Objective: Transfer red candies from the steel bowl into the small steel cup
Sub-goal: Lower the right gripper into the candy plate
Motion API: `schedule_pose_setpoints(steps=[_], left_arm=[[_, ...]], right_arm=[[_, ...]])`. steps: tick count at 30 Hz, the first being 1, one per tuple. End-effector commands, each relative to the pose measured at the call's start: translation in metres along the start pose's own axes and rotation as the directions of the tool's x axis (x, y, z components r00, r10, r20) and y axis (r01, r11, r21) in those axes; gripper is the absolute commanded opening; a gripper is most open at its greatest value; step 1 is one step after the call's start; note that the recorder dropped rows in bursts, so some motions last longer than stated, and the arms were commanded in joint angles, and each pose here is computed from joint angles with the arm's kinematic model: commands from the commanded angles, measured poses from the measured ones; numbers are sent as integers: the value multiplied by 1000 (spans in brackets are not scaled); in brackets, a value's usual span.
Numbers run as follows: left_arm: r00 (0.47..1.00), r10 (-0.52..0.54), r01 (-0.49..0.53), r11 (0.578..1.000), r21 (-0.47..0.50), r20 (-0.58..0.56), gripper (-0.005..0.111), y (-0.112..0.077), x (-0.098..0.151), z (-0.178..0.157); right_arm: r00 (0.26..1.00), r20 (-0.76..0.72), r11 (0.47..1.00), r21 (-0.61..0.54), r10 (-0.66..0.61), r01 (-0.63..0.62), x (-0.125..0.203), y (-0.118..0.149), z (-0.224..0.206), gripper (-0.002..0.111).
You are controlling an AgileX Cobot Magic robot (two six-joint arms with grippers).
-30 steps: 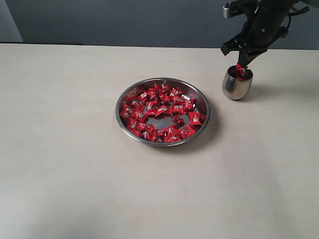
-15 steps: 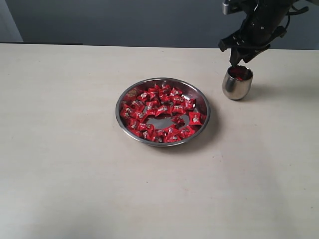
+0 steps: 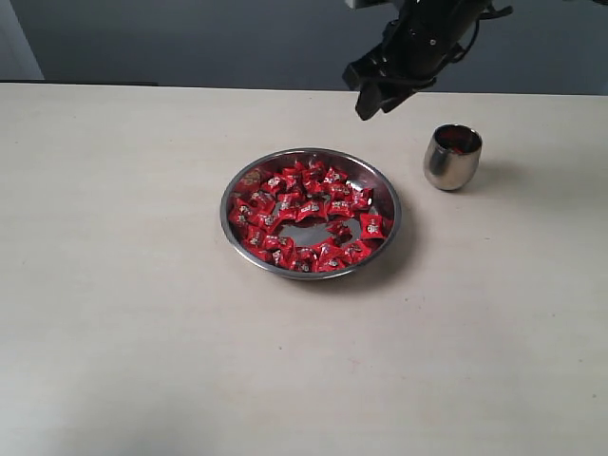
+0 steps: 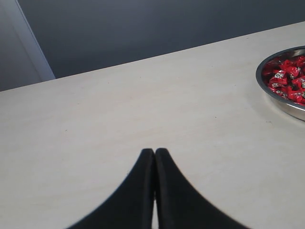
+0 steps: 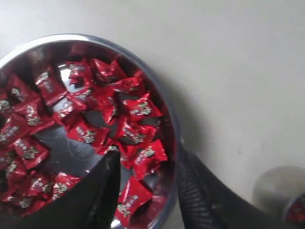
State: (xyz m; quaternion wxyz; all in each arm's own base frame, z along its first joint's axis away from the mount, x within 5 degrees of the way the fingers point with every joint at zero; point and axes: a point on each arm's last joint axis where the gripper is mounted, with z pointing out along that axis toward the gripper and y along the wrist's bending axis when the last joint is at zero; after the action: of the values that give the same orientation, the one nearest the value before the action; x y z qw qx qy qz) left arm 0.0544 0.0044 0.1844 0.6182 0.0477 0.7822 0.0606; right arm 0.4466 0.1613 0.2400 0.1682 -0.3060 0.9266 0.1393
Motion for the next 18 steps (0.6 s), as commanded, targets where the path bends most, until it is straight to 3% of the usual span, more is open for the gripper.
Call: schedule_pose_setpoints(steps=[1, 7, 12, 18], left_arm=[[1000, -3, 3, 1000, -1, 12, 0, 0, -1, 0], [1000, -3, 3, 1000, -1, 12, 0, 0, -1, 0], [1000, -3, 3, 1000, -1, 12, 0, 0, -1, 0], [1000, -3, 3, 1000, -1, 12, 0, 0, -1, 0]], right_arm=[[998, -22, 998, -34, -62, 61, -5, 26, 12, 40], [981, -89, 982, -93, -175, 167, -4, 61, 51, 40], [965, -141, 971, -125, -221, 204, 2, 74, 80, 40], [960, -194, 967, -196, -201, 163, 10, 79, 96, 53]])
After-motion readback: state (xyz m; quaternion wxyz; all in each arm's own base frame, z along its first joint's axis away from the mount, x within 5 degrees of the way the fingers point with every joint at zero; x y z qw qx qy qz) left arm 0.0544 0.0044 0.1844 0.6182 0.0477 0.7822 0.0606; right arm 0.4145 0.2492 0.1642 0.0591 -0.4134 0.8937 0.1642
